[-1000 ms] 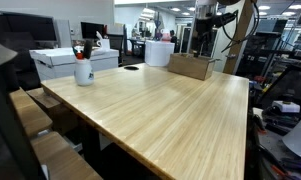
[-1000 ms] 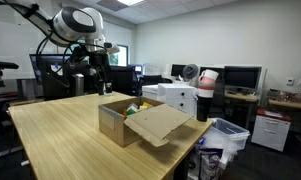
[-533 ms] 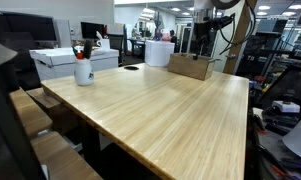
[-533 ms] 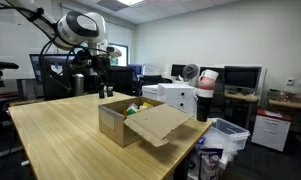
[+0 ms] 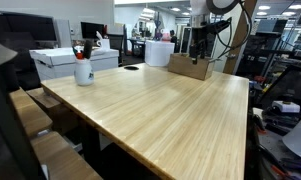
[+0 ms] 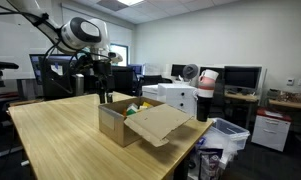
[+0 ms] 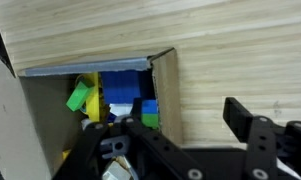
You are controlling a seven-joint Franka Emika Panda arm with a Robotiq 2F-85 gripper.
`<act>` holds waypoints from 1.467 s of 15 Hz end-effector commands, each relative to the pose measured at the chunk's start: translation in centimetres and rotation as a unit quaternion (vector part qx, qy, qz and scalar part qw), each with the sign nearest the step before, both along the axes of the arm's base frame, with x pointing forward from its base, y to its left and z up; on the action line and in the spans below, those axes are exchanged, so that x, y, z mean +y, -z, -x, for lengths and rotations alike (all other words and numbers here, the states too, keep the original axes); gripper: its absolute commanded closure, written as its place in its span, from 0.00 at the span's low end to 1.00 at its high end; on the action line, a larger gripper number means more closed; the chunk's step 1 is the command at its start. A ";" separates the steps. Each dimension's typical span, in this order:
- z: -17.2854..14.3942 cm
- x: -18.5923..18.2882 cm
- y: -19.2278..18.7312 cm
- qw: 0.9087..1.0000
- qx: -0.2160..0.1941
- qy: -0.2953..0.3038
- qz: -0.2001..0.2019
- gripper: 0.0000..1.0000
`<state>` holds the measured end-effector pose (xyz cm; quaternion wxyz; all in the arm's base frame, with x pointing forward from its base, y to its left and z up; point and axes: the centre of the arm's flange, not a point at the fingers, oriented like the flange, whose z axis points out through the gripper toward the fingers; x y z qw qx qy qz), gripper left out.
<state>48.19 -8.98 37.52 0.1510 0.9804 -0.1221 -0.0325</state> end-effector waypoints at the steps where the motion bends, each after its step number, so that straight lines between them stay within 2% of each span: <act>1: -0.6 -0.2 0.0 1.000 0.002 -0.002 -0.001 0.47; 3: -0.7 -0.3 0.0 1.000 0.001 0.000 0.000 0.57; 9: -0.7 -0.2 0.3 0.999 -0.011 -0.007 0.037 0.92; 14: -0.7 0.4 0.8 0.992 -0.043 -0.014 0.115 0.99; 16: -0.6 1.1 1.4 0.985 -0.061 -0.020 0.158 0.94; 22: 0.0 2.8 2.2 0.971 -0.086 -0.032 0.223 0.95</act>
